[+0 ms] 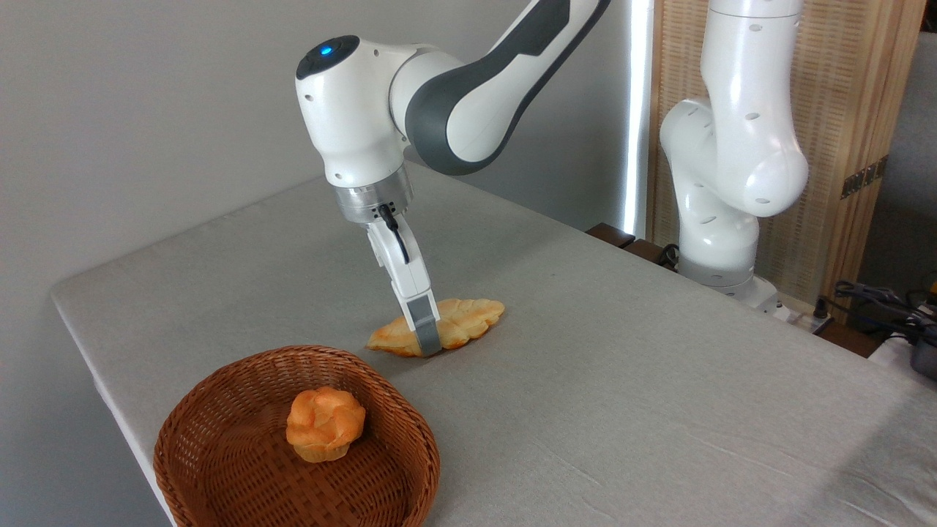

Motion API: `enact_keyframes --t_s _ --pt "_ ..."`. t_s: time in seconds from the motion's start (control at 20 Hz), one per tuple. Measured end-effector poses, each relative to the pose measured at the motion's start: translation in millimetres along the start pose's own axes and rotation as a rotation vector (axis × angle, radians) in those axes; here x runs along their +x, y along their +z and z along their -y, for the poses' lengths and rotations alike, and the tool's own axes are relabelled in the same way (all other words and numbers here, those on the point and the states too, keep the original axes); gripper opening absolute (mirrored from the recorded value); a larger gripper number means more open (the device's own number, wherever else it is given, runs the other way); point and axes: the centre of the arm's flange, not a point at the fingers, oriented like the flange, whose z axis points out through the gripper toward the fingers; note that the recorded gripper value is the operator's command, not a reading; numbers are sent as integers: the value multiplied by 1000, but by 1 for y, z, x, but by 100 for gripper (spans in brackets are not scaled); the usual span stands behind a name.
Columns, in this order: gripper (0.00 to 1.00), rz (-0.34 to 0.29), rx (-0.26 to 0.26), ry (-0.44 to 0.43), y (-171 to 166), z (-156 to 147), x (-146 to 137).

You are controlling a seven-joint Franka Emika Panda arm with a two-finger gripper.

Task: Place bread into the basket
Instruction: 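Close the gripper on the middle of the bread slice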

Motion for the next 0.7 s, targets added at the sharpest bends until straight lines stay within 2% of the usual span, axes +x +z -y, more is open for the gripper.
enact_keyframes --t_s 0.5,0.7 --pt "52 -1 3 2 -1 0 1" --pt "52 -21 20 5 -18 -2 0"
